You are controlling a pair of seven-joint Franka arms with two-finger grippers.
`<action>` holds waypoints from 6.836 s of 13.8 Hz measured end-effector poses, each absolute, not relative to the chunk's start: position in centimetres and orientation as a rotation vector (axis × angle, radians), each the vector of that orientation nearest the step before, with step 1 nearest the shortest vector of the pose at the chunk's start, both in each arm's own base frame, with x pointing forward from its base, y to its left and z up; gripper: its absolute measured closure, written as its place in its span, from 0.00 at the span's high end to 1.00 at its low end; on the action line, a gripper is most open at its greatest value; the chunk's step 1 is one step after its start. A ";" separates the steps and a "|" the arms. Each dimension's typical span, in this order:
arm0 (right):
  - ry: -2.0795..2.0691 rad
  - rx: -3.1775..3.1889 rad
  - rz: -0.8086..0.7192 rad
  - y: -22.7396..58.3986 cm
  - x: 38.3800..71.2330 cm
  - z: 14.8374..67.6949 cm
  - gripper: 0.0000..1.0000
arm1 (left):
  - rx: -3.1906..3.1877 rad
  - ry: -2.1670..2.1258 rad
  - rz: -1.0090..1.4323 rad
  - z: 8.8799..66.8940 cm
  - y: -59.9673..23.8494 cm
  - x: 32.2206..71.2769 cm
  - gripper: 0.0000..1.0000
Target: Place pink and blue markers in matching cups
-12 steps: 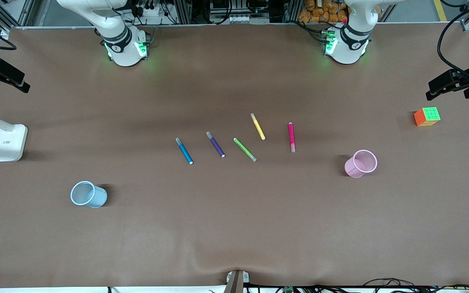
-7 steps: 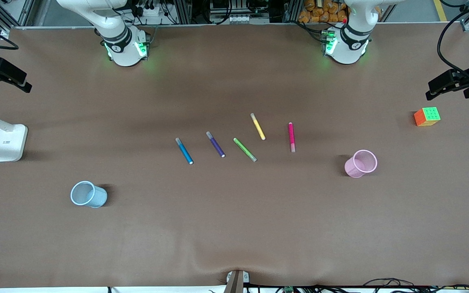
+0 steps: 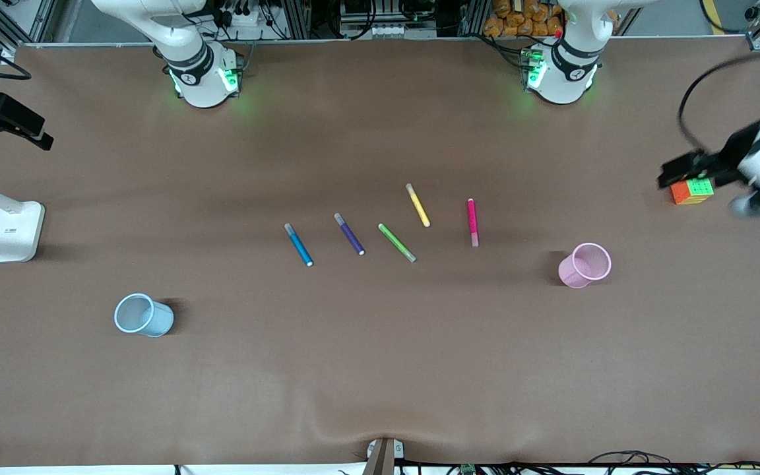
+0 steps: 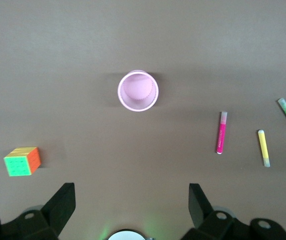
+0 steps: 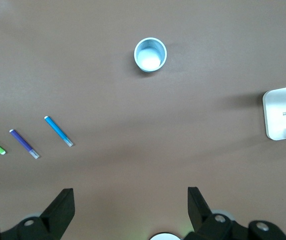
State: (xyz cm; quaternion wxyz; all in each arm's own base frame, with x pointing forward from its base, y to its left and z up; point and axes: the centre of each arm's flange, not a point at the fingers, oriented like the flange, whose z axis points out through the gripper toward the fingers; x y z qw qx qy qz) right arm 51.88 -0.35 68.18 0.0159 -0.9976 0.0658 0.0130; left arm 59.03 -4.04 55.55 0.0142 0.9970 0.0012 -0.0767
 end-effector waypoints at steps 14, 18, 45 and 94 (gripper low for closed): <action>0.290 -3.082 0.042 -3.0 51.8 68.2 1.00 | 3.121 0.127 -0.489 35.2 -21.0 63.7 1.00; 0.268 -3.046 0.039 -2.2 51.9 68.2 1.00 | 3.128 0.148 -0.533 32.4 -22.7 63.4 1.00; -0.632 -2.939 0.417 21.5 54.9 30.3 1.00 | 3.072 0.115 -0.706 15.8 -28.5 54.8 0.78; -0.898 -2.955 0.131 27.5 49.0 17.0 1.00 | 3.341 1.093 0.205 33.5 -9.3 65.0 0.18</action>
